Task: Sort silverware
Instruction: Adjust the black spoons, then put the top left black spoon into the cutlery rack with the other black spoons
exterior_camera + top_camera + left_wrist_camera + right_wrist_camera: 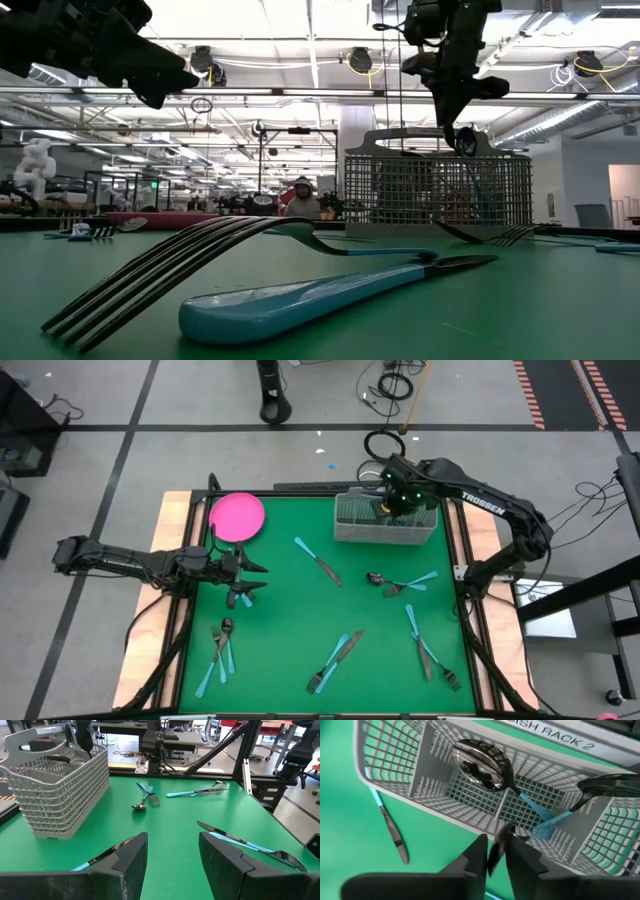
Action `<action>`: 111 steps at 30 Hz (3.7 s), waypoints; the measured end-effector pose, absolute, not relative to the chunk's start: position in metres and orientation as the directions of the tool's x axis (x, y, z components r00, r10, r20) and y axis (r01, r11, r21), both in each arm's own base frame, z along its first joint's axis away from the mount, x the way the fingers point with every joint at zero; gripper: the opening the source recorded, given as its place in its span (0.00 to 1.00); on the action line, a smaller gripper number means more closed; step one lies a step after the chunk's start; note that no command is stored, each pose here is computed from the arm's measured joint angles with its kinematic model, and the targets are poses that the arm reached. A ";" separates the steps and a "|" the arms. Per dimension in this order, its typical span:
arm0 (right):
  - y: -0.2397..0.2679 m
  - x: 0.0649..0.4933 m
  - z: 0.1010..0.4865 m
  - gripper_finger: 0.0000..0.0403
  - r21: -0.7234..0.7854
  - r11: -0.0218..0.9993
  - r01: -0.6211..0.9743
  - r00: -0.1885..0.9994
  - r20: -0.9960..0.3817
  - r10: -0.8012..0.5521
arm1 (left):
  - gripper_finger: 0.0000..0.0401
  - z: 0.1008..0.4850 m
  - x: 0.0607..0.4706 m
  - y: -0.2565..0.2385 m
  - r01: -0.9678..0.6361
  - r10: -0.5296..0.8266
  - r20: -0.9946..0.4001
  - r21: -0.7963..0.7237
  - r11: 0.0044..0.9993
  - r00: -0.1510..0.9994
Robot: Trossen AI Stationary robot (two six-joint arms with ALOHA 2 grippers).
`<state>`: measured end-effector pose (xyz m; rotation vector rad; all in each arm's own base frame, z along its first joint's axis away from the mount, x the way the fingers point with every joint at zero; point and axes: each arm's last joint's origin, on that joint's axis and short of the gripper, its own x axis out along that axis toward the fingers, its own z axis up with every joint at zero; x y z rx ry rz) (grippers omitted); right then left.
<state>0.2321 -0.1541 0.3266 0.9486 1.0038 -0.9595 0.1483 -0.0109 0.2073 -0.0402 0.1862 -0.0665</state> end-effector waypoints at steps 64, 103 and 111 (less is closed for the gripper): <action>-0.024 0.426 0.241 0.40 0.278 0.954 0.112 0.756 -0.647 0.099 | 0.45 0.179 0.121 0.005 -0.711 0.293 -0.773 -0.272 0.649 0.563; -0.021 0.430 0.245 0.40 0.179 0.983 0.029 0.795 -0.601 0.086 | 0.14 0.125 0.153 0.019 -0.861 0.308 -0.933 -0.004 0.509 0.187; -0.021 0.430 0.244 0.40 0.179 0.983 0.030 0.791 -0.606 0.086 | 0.05 0.127 0.157 0.021 -0.827 0.338 -0.907 -0.019 0.562 0.251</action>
